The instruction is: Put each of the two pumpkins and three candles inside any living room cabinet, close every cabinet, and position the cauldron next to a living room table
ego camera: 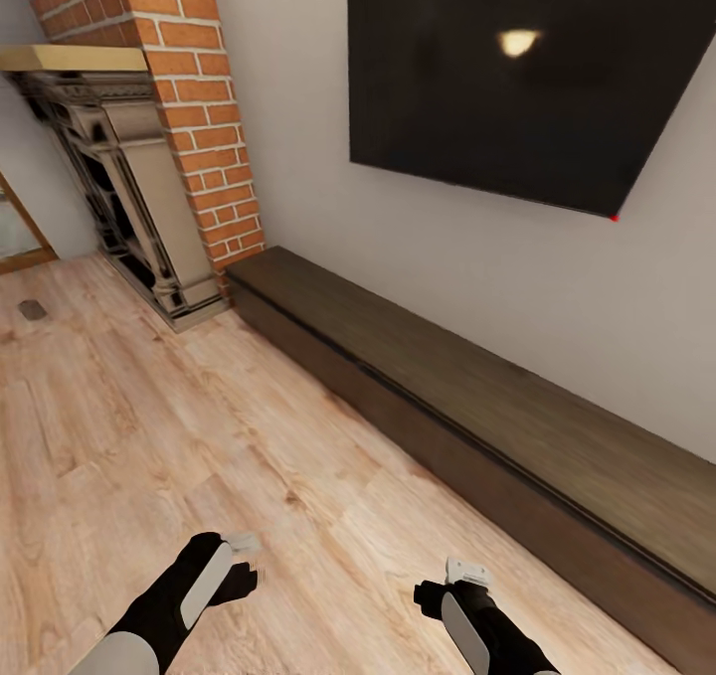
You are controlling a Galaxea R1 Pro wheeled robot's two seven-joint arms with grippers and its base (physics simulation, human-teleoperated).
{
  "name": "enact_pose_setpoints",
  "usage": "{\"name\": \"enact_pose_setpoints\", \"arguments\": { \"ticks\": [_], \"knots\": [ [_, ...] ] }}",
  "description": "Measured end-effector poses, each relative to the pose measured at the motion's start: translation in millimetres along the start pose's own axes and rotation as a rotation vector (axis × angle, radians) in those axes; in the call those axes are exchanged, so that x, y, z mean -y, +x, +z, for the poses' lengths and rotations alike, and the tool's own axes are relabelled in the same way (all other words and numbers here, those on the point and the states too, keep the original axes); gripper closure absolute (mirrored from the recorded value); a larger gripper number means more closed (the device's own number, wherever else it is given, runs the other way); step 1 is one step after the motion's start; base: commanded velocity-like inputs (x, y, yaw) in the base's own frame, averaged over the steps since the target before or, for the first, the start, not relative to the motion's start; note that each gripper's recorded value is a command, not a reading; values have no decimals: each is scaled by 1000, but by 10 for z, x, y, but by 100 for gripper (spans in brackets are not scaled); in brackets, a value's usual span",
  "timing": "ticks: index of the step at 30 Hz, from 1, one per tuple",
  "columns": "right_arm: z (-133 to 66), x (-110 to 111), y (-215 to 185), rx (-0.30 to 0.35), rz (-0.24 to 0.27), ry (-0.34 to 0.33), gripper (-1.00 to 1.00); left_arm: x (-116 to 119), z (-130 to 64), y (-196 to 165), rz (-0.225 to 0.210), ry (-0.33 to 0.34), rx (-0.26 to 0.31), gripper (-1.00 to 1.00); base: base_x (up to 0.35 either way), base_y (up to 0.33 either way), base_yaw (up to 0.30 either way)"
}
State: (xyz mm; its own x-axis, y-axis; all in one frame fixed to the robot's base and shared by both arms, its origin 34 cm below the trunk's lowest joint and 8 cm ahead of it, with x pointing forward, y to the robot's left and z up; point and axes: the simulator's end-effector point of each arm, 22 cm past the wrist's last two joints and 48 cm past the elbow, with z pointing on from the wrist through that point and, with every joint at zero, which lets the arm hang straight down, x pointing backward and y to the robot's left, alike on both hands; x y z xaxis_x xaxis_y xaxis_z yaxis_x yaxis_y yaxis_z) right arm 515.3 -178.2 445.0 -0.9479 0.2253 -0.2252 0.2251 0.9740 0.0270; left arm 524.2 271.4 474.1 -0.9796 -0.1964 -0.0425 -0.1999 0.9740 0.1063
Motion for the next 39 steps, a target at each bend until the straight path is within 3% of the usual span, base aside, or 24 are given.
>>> {"name": "enact_pose_setpoints", "arguments": {
  "ticks": [11, 17, 39],
  "knots": [
    [-172, -4, -38, -4, -2, 2, -100, -21, -173, -6, 0, 0, -5, -100, 0, 0, 272],
    [-254, 3, -127, 35, 14, 4, -100, -33, -262, -5, 1, -1, -8, -100, 0, 0, 271],
    [-550, 37, -138, 26, -7, 20, -100, -86, -568, 15, -4, -3, -24, -100, 0, 0, 270]
  ]
}}
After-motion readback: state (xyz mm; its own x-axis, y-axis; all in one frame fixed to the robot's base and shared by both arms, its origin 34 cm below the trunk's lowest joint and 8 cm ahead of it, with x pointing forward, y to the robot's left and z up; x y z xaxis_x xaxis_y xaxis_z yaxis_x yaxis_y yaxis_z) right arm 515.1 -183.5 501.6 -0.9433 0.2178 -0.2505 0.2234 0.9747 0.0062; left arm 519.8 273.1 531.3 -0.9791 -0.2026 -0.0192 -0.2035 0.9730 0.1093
